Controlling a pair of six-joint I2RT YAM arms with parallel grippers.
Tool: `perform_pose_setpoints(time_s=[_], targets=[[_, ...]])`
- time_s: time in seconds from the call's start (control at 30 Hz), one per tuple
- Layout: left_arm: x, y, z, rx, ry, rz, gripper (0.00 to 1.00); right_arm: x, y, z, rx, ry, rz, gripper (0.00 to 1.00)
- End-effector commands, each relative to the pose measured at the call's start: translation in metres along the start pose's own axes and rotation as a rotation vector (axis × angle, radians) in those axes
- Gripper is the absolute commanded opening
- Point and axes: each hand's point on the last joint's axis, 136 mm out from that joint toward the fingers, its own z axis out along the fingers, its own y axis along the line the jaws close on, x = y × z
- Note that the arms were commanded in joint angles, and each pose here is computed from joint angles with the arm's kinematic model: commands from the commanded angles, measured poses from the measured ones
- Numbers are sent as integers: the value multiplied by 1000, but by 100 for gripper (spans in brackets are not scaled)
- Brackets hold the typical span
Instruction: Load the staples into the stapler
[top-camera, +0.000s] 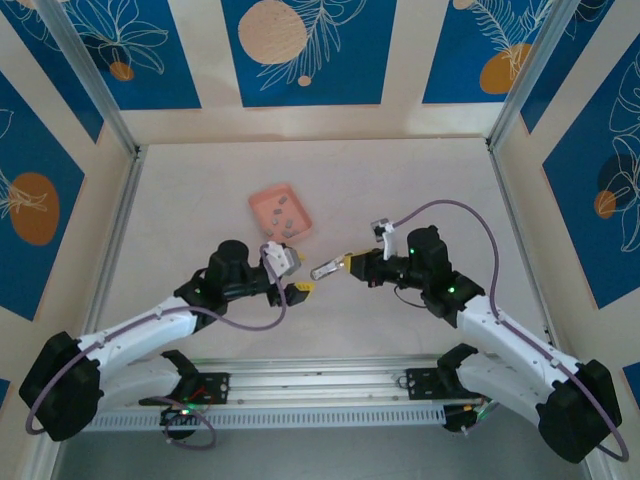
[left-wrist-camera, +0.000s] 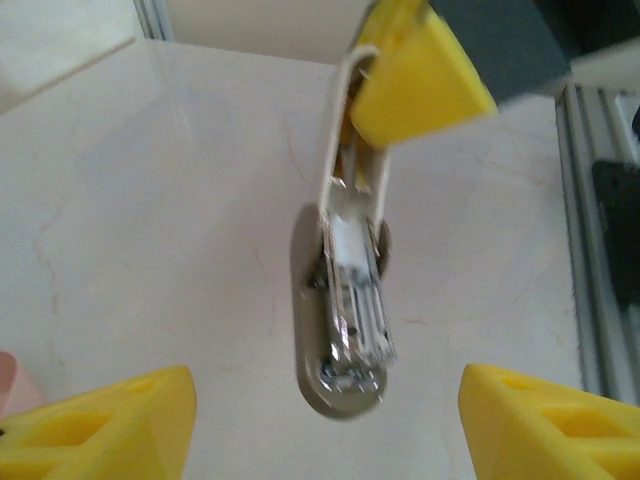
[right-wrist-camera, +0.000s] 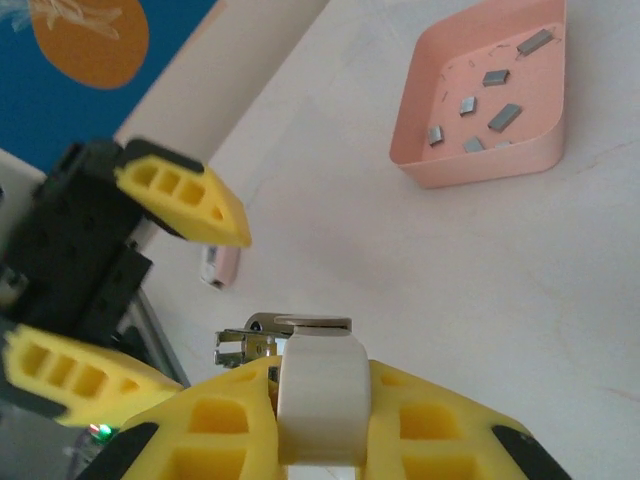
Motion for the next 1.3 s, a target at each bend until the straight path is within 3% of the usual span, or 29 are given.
perform_pose_setpoints(time_s=[0.0, 0.23, 0.5, 0.97, 1.27], targets=[[-9, -6, 3, 37, 6, -184, 69, -8, 4, -2, 16, 7, -180, 17], [4, -6, 10, 52, 84, -282, 70, -3, 26, -1, -117, 42, -364, 17], [6, -10, 18, 93, 65, -421, 68, 1, 41, -5, -211, 30, -538, 18], [13, -20, 28, 185, 44, -445, 64, 1, 57, -10, -293, 0, -674, 18], [17, -18, 29, 168, 66, -453, 64, -1, 64, -9, -309, -9, -702, 18]])
